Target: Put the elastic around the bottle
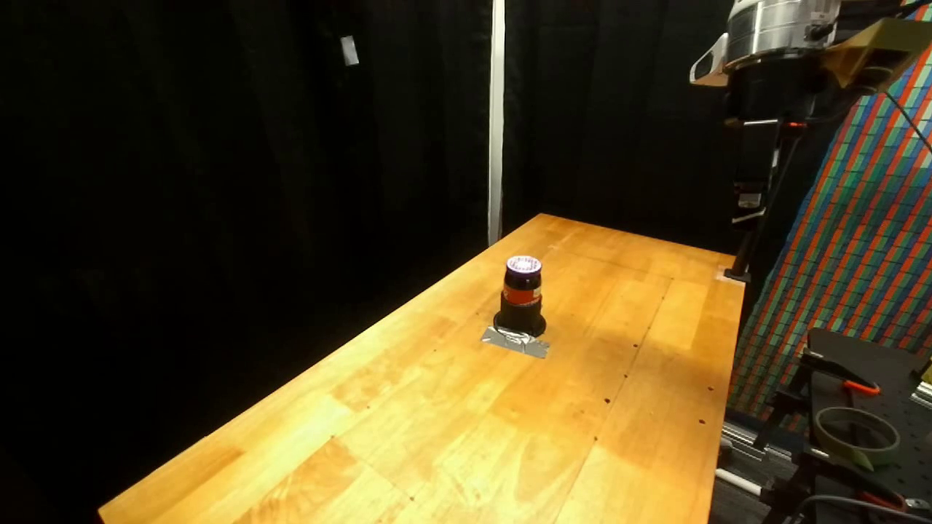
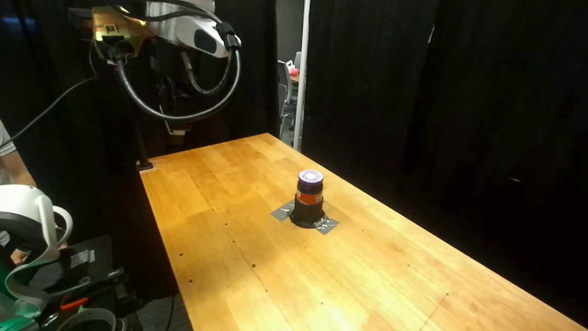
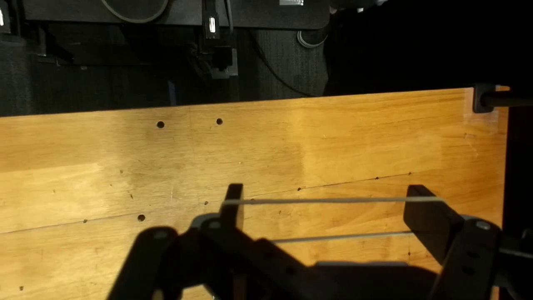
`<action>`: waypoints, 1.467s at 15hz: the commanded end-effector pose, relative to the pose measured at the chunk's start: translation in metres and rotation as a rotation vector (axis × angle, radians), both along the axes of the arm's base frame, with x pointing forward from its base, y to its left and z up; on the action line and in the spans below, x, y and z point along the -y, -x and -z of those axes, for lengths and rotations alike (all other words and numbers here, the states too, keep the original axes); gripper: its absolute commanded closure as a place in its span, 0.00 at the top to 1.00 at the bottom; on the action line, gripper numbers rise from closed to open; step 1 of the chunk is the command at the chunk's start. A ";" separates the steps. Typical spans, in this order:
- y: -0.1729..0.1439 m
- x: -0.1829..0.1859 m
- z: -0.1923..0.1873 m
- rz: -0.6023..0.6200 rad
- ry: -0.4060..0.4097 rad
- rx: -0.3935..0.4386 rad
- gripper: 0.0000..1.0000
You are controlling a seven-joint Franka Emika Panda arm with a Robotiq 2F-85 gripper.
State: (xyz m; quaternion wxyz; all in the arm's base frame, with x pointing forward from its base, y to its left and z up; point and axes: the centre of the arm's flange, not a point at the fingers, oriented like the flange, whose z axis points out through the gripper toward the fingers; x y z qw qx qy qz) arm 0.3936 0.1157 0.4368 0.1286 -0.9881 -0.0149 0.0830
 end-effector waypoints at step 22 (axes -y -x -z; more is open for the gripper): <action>-0.324 0.023 0.148 0.244 0.239 0.375 1.00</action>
